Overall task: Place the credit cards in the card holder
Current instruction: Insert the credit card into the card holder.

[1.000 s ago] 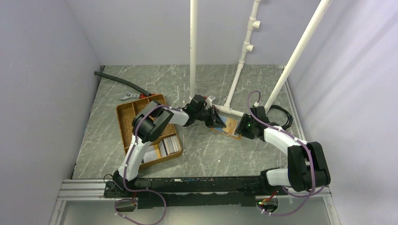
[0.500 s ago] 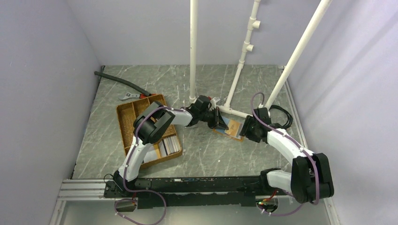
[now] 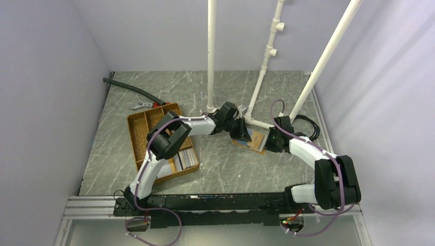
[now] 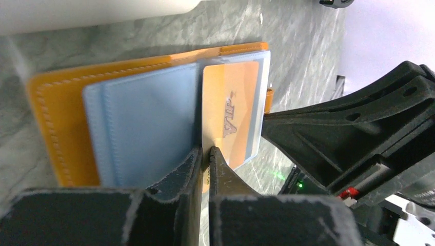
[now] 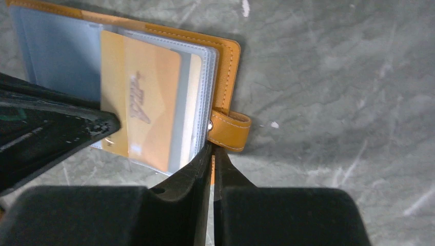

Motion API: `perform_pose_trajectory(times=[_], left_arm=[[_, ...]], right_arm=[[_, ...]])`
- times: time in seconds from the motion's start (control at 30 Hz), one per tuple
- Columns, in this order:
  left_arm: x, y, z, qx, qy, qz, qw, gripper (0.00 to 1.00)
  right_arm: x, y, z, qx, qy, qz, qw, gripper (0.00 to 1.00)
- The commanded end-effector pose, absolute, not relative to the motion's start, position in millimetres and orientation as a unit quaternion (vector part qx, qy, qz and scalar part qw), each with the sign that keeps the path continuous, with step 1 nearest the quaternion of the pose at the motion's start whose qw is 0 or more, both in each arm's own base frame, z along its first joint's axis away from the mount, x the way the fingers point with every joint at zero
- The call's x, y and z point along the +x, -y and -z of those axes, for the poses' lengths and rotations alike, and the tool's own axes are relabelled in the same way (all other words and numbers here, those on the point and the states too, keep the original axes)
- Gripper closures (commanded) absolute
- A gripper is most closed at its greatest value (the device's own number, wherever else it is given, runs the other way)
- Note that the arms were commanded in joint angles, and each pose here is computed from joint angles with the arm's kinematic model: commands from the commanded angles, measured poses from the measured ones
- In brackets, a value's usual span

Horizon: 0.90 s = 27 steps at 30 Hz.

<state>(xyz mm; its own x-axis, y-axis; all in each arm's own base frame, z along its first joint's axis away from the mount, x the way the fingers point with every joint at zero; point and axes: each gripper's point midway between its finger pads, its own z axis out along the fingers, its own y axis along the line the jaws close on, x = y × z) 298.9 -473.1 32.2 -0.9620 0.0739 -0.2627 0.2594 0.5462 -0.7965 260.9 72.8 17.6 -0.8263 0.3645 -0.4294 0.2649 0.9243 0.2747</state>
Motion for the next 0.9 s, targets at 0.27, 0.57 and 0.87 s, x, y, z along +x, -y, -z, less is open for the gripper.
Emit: perform_pose_trajectory(times=[0.27,0.57,0.87], left_arm=[[283.0,480.9,-42.0,0.161,-0.891,0.409,0.119,0.68],[284.1,482.4,-47.5,0.177,-0.887,0.412,0.104,0.52],[251.1,518.8,-62.4,0.273,-0.817,0.496,0.107,0.53]], right_arm=[[278.0,-83.2,-39.7,0.159,-0.932,-0.139,0.294,0.94],[279.7,-81.6,-36.2,0.153,-0.936,-0.132,0.289,0.92],[280.7,-94.5,-34.4,0.150,-0.932,-0.167,0.284,0.93]])
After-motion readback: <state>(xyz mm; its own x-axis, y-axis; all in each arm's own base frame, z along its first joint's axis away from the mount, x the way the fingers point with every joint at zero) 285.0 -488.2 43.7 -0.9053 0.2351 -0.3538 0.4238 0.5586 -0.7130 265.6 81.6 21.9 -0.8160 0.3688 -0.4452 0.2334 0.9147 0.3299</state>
